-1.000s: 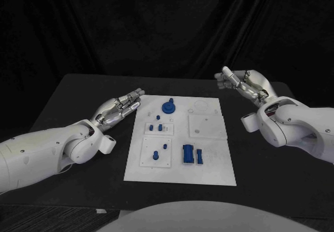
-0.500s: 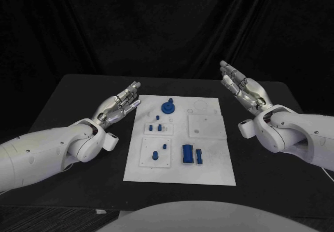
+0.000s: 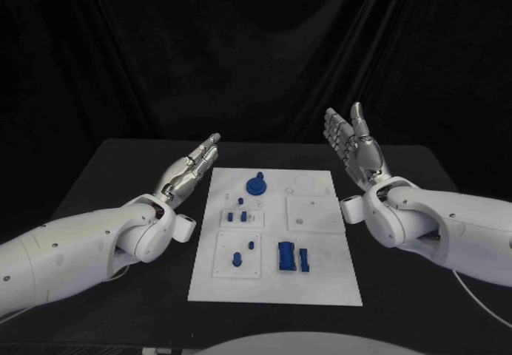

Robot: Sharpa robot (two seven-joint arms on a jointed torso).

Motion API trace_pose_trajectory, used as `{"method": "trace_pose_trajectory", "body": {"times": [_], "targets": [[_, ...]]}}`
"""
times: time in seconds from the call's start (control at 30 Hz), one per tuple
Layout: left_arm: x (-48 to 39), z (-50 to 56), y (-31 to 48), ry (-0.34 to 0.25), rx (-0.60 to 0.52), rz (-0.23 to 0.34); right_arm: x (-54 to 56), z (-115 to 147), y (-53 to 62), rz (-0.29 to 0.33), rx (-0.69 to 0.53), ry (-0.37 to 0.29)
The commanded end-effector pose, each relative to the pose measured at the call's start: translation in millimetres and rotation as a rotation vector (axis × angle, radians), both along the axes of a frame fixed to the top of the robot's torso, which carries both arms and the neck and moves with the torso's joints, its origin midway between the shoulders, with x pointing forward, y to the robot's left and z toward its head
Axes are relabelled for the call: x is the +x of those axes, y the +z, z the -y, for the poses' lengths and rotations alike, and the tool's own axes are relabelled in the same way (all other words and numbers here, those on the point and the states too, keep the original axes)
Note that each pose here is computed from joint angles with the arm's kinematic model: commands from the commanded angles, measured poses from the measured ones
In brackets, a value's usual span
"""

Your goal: Assemble the parts on the task board

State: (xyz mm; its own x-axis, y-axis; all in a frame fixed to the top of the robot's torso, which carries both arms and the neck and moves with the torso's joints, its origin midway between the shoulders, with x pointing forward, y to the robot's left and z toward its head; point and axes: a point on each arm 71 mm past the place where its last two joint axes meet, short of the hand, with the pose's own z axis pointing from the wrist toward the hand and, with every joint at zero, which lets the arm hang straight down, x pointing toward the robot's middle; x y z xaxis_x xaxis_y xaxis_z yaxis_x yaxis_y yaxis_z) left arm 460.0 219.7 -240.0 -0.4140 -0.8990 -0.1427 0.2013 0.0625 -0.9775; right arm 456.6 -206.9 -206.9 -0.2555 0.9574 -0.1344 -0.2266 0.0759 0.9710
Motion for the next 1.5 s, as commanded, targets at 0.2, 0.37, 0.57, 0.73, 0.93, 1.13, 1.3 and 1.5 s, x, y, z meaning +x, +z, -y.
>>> {"method": "trace_pose_trajectory", "body": {"times": [0.2,0.37,0.57,0.73,0.93,1.13,1.3,1.5], "targets": [[3.5,15.2,9.1,0.318,-0.075,-0.12,4.9,-10.9,-16.1,-0.201,0.102,-0.24],[2.4,24.2,14.1,0.397,-0.105,-0.17,5.1,-14.5,-17.3,-0.22,0.115,-0.255],[1.7,27.2,15.8,0.423,-0.115,-0.189,5.1,-14.5,-17.3,-0.22,0.115,-0.255],[1.7,27.2,15.8,0.423,-0.115,-0.189,5.1,-14.5,-17.3,-0.22,0.115,-0.255],[1.7,27.2,15.8,0.423,-0.115,-0.189,5.1,-14.5,-17.3,-0.22,0.115,-0.255],[1.7,27.2,15.8,0.423,-0.115,-0.189,5.1,-14.5,-17.3,-0.22,0.115,-0.255],[1.7,27.2,15.8,0.423,-0.115,-0.189,5.1,-14.5,-17.3,-0.22,0.115,-0.255],[1.7,27.2,15.8,0.423,-0.115,-0.189,5.1,-14.5,-17.3,-0.22,0.115,-0.255]]}}
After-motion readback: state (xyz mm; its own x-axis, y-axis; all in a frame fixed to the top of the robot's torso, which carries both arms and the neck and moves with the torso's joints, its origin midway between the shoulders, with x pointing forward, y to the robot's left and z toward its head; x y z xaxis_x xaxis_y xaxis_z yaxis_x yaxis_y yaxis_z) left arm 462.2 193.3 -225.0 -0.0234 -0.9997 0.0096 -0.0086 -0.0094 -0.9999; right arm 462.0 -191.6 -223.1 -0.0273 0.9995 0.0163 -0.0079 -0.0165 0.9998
